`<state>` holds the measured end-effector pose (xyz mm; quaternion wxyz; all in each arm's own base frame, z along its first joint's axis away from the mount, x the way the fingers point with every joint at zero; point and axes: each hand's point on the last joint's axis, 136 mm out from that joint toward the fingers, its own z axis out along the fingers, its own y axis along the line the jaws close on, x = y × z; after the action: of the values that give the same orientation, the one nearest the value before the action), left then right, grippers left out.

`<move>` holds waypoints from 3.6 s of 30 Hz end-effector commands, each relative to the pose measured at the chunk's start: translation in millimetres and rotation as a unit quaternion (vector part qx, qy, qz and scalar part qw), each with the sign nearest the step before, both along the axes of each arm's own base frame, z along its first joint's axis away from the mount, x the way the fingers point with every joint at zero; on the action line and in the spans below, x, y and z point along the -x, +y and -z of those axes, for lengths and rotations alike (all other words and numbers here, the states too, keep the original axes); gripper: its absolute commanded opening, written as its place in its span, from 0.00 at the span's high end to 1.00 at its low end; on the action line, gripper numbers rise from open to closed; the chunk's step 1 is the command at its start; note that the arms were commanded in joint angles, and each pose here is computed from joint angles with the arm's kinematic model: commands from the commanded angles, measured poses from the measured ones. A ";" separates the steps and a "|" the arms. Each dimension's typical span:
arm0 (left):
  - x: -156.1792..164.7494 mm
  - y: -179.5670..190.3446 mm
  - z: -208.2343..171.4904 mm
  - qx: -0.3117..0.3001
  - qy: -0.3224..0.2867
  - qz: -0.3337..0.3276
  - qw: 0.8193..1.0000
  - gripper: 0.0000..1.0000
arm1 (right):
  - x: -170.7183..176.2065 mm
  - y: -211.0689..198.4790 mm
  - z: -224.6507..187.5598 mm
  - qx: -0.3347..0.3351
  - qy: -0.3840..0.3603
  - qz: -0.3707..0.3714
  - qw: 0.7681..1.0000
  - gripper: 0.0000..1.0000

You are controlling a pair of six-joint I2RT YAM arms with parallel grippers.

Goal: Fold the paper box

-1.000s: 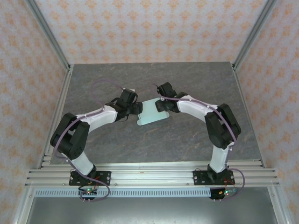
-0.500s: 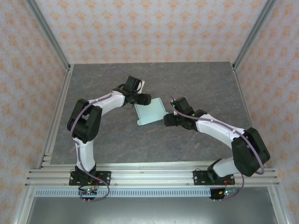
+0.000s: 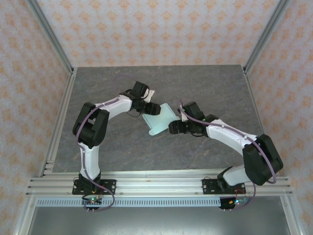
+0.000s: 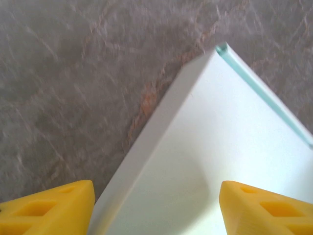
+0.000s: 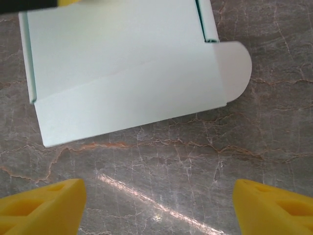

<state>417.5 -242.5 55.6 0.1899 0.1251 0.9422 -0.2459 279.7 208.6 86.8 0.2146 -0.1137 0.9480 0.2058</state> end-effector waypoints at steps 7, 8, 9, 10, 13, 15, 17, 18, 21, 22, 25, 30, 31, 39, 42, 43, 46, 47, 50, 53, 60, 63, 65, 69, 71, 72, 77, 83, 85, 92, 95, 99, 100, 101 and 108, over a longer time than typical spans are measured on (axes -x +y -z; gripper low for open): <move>26.9 4.1 -15.0 0.042 0.008 -0.019 0.999 0.33 | -4.6 -6.0 0.2 -0.044 0.035 0.024 0.998 0.24; 25.4 6.2 -16.0 0.037 0.003 -0.024 0.999 0.33 | -5.4 -3.5 0.6 -0.053 0.037 0.027 0.998 0.24; 23.3 8.5 -17.9 0.029 -0.004 -0.028 0.999 0.33 | -6.6 -0.9 0.9 -0.063 0.039 0.032 0.997 0.25; 21.0 11.5 -19.4 0.023 -0.009 -0.034 0.999 0.33 | -8.0 1.9 2.3 -0.073 0.043 0.038 0.996 0.25; 14.3 18.3 -25.2 0.005 -0.025 -0.049 0.998 0.32 | -11.7 10.7 8.3 -0.110 0.058 0.060 0.990 0.28; 11.5 21.3 -28.3 -0.002 -0.033 -0.056 0.998 0.32 | -14.9 16.1 11.9 -0.141 0.066 0.083 0.984 0.30; 9.1 21.8 -29.6 -0.002 -0.039 -0.056 0.998 0.31 | -17.8 21.4 14.1 -0.174 0.072 0.103 0.977 0.32; 8.4 20.4 -28.5 -0.003 -0.036 -0.054 0.998 0.32 | -19.6 24.1 14.5 -0.191 0.074 0.111 0.972 0.34; 7.5 17.0 -23.4 -0.002 -0.024 -0.045 0.999 0.32 | -22.9 26.7 18.3 -0.215 0.080 0.131 0.964 0.37; 6.7 16.5 -22.7 -0.002 -0.022 -0.044 0.999 0.32 | -23.7 28.0 19.8 -0.223 0.082 0.136 0.962 0.39; 5.9 14.4 -22.0 0.002 -0.013 -0.038 0.999 0.32 | -26.1 33.5 22.9 -0.250 0.088 0.143 0.953 0.45; 4.5 10.9 -9.5 -0.001 0.008 -0.031 0.999 0.35 | -30.5 37.2 26.3 -0.271 0.092 0.153 0.946 0.56; 3.5 11.0 -8.0 -0.002 0.009 -0.031 0.999 0.37 | -31.0 37.5 26.3 -0.274 0.091 0.154 0.945 0.58; 1.8 15.0 6.0 0.003 0.027 -0.037 0.999 0.50 | -36.0 35.9 26.3 -0.296 0.077 0.172 0.936 0.69; 5.1 13.4 9.1 0.013 0.037 -0.035 0.999 0.54 | -39.2 36.5 23.8 -0.308 0.071 0.178 0.932 0.75; 6.1 13.0 9.5 0.016 0.039 -0.036 0.998 0.55 | -40.7 37.0 22.2 -0.313 0.068 0.179 0.930 0.77; 8.6 12.3 10.2 0.030 0.045 -0.039 0.998 0.57 | -44.1 37.4 15.4 -0.328 0.059 0.184 0.925 0.81; 9.4 11.9 10.0 0.034 0.048 -0.040 0.997 0.58 | -45.5 37.8 11.3 -0.334 0.054 0.184 0.923 0.82; 11.9 9.7 8.2 0.050 0.055 -0.041 0.996 0.57 | -48.1 37.5 -1.0 -0.349 0.038 0.184 0.918 0.87; 15.6 4.6 7.0 0.070 0.065 -0.040 0.995 0.57 | -50.0 34.8 -14.9 -0.362 0.019 0.188 0.913 0.90; 26.3 -5.9 10.5 0.102 0.090 -0.028 0.990 0.56 | -51.4 30.4 -42.9 -0.385 -0.010 0.194 0.902 0.98; 29.9 -9.7 10.9 0.111 0.094 -0.024 0.989 0.56 | -51.6 28.5 -52.8 -0.390 -0.019 0.196 0.900 0.99; 32.8 -13.9 11.3 0.116 0.097 -0.019 0.988 0.56 | -52.0 28.4 -58.6 -0.391 -0.024 0.196 0.899 1.00; 40.1 -26.9 12.3 0.120 0.102 -0.001 0.988 0.56 | -51.6 27.4 -54.6 -0.362 -0.019 0.208 0.908 1.00; 42.4 -32.2 12.9 0.119 0.102 0.006 0.988 0.56 | -51.2 26.1 -49.4 -0.351 -0.013 0.221 0.910 1.00; 43.0 -34.9 12.7 0.119 0.102 0.008 0.988 0.56 | -50.8 25.0 -46.4 -0.345 -0.010 0.228 0.910 1.00; 44.9 -45.2 12.6 0.119 0.102 0.020 0.987 0.55 | -50.0 21.9 -40.6 -0.320 -0.006 0.253 0.913 1.00; 40.2 -45.8 10.2 0.105 0.089 0.018 0.990 0.53 | -52.5 17.9 -40.2 -0.292 -0.017 0.271 0.917 1.00; 35.9 -40.0 7.5 0.089 0.075 0.008 0.993 0.51 | -52.8 15.4 -39.4 -0.284 -0.019 0.279 0.917 1.00; 18.3 -0.8 -22.2 0.014 -0.019 -0.068 0.997 0.40 | -53.2 14.0 -36.9 -0.264 -0.023 0.289 0.920 1.00; 22.8 20.8 -37.8 -0.013 -0.065 -0.097 0.993 0.35 | -53.9 15.5 -36.6 -0.264 -0.023 0.290 0.920 1.00; 43.9 28.6 -62.1 0.018 -0.130 -0.098 0.987 0.28 | -54.4 16.6 -34.7 -0.262 -0.023 0.291 0.920 1.00; 50.8 26.0 -67.1 0.034 -0.144 -0.087 0.985 0.24 | -54.6 16.6 -33.9 -0.262 -0.022 0.292 0.920 1.00; 58.9 22.6 -69.5 0.049 -0.153 -0.074 0.984 0.22 | -54.8 16.8 -33.1 -0.261 -0.022 0.292 0.920 1.00; 101.0 -16.5 -90.4 0.066 -0.256 0.015 0.964 0.15 | -56.5 17.5 -33.3 -0.262 -0.024 0.293 0.919 1.00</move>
<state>315.7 -239.3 115.8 0.3561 0.1380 0.8841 -0.2693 335.8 233.5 135.7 0.3102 0.2169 0.8305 0.4086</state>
